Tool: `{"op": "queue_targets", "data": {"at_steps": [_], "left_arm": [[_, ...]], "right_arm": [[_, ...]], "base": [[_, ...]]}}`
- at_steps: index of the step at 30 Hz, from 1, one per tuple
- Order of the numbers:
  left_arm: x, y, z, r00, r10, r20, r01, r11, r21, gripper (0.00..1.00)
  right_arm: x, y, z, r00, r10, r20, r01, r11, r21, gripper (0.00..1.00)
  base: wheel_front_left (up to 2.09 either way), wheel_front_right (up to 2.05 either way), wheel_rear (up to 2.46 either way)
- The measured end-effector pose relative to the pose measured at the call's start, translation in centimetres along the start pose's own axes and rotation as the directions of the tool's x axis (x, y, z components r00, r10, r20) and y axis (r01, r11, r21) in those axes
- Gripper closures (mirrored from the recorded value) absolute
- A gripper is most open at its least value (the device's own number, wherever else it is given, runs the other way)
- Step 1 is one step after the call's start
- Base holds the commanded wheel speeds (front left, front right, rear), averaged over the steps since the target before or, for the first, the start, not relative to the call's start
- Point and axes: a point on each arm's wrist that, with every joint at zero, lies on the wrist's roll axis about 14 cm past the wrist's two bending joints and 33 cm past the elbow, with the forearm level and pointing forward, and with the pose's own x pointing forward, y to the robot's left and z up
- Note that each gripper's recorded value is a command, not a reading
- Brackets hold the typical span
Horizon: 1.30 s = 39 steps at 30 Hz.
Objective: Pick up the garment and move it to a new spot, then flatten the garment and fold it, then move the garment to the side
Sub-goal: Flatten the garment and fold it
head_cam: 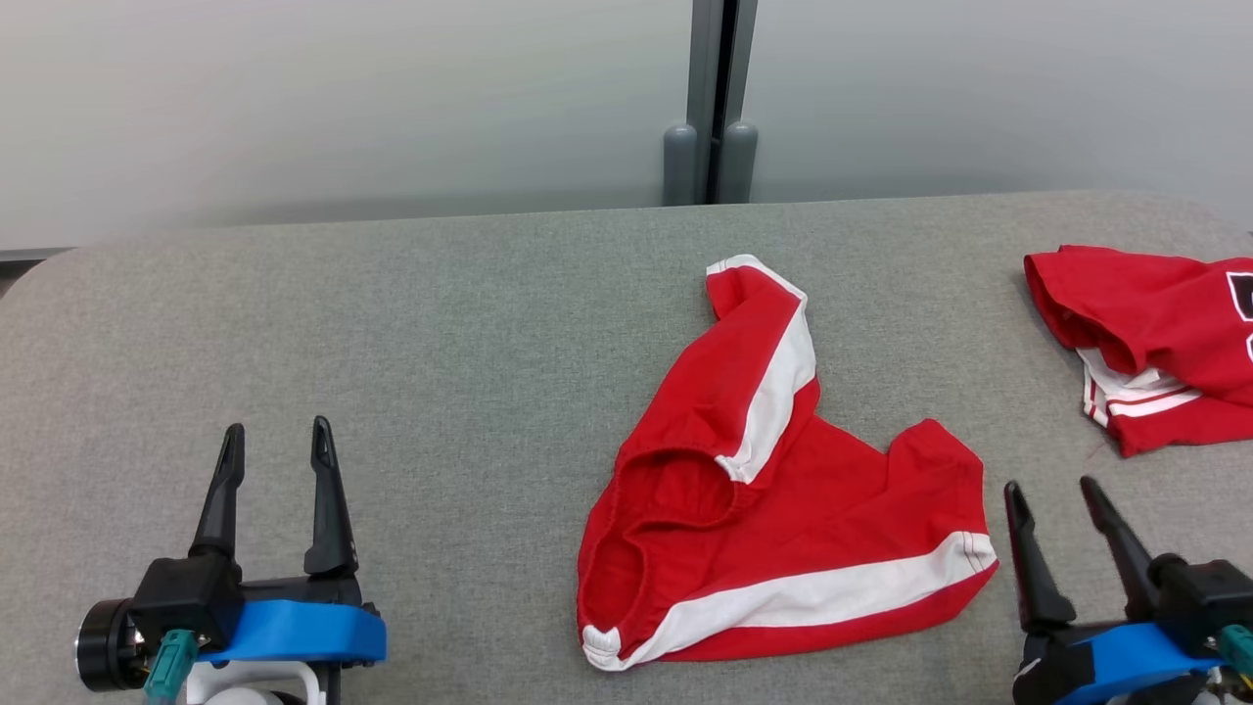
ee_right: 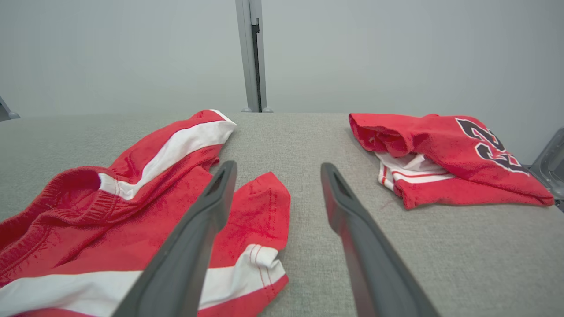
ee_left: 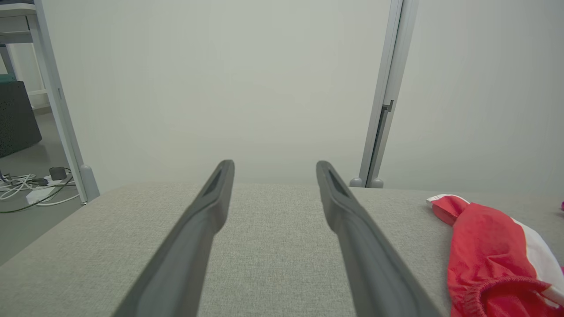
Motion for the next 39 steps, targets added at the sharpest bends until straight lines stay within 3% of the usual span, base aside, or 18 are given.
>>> {"op": "queue_targets", "data": {"at_steps": [8,15,20,24,25,26,30,33,39], "left_arm": [[-0.1,-0.4,-0.1,1.000,-0.019,-0.005,0.019,1.000,0.010,0.00],[0.2,-1.5,-0.6,0.998,-0.060,-0.018,0.061,0.998,0.021,0.00],[0.9,-5.5,-0.5,0.981,-0.194,-0.012,0.195,0.980,0.033,0.00],[1.2,-10.5,-0.9,0.937,-0.348,-0.023,0.349,0.937,0.031,0.00],[1.2,-10.5,-0.9,0.937,-0.348,-0.023,0.349,0.937,0.031,0.00],[1.2,-13.1,-1.2,0.905,-0.424,-0.031,0.424,0.905,0.032,0.00],[0.4,-17.7,-3.0,0.819,-0.565,-0.097,0.569,0.822,0.013,0.00],[-0.1,-19.8,-4.7,0.754,-0.636,-0.164,0.644,0.765,-0.002,0.00],[-0.6,-21.5,-8.9,0.646,-0.694,-0.317,0.726,0.687,-0.023,0.00]], "right_arm": [[0.6,0.3,4.3,0.982,-0.012,0.188,0.008,1.000,0.021,0.00],[1.0,1.2,3.2,0.987,0.006,0.163,-0.012,0.999,0.036,0.00],[1.2,0.9,2.6,0.989,-0.003,0.148,-0.003,0.999,0.042,0.00],[1.3,0.8,2.2,0.991,-0.009,0.136,0.002,0.999,0.050,0.00],[1.3,0.8,2.2,0.991,-0.009,0.136,0.002,0.999,0.050,0.00],[1.3,0.7,2.0,0.992,-0.011,0.130,0.004,0.999,0.054,0.00],[1.3,0.3,1.9,0.992,-0.027,0.125,0.019,0.998,0.064,0.00],[1.3,-0.5,1.6,0.992,-0.051,0.117,0.043,0.997,0.068,0.00],[1.1,-1.9,0.7,0.992,-0.094,0.089,0.088,0.994,0.072,0.00]], "base": [[0.00,0.00,0.00],[0.00,0.00,0.00],[0.00,0.00,0.00],[0.00,0.00,0.00],[0.00,0.00,0.00],[0.00,0.00,0.00],[0.00,0.00,0.00],[0.00,0.00,0.00],[0.00,0.00,0.00]]}}
